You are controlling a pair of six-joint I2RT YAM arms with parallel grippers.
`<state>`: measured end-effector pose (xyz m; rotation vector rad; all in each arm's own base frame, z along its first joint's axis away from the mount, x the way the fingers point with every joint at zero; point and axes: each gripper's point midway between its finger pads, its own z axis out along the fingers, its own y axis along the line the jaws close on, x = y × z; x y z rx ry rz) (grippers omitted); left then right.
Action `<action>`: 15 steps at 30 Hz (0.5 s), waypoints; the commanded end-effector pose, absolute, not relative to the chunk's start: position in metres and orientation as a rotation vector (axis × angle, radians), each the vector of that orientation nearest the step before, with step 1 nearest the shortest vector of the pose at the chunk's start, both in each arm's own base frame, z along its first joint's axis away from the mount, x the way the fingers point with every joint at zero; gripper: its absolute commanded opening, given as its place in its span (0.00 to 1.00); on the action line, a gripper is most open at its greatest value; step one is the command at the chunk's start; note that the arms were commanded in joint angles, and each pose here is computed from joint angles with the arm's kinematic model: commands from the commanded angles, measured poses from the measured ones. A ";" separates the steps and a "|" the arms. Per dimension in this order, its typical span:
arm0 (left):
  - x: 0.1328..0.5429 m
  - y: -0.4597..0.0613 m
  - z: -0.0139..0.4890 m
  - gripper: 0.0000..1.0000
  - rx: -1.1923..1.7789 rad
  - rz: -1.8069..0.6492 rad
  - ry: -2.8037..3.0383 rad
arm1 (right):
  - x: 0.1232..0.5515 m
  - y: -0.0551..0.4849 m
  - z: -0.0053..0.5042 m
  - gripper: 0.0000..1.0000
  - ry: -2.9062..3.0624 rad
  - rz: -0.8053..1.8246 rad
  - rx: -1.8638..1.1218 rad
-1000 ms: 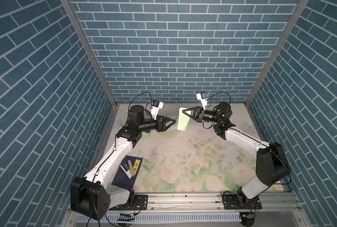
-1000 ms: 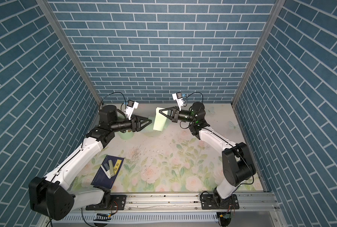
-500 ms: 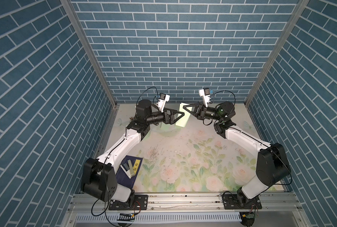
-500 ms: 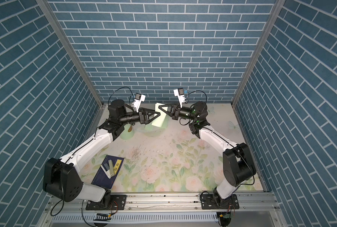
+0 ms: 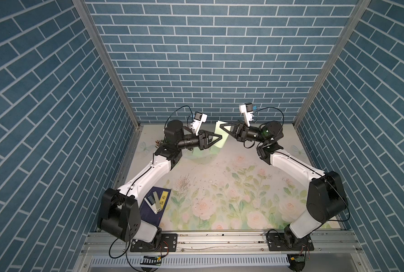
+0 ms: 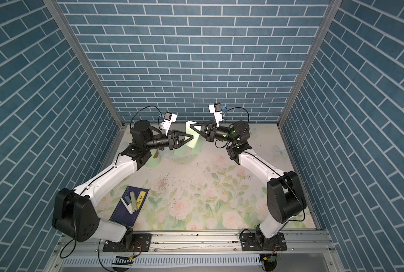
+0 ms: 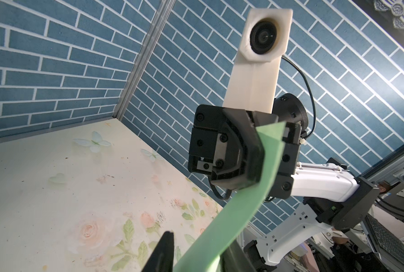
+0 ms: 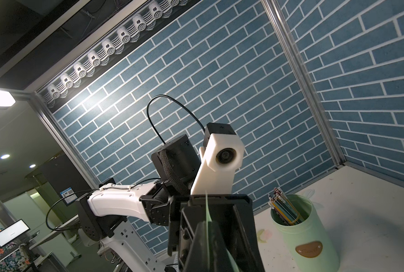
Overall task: Fold the square paper along the opposite sides
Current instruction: Fold the paper.
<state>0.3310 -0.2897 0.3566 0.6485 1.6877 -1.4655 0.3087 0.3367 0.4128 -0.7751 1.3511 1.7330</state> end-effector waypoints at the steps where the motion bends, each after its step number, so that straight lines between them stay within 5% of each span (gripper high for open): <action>1: 0.322 -0.289 0.361 0.36 0.682 -1.467 1.656 | 0.305 0.333 0.429 0.00 1.286 1.747 -0.795; 4: 0.322 -0.290 0.359 0.34 0.687 -1.472 1.654 | 0.307 0.332 0.430 0.00 1.281 1.754 -0.790; 11: 0.316 -0.289 0.365 0.00 0.699 -1.468 1.628 | 0.314 0.331 0.431 0.00 1.295 1.757 -0.759; 15: 0.318 -0.288 0.361 0.00 0.685 -1.456 1.649 | 0.321 0.329 0.428 0.00 1.312 1.751 -0.731</action>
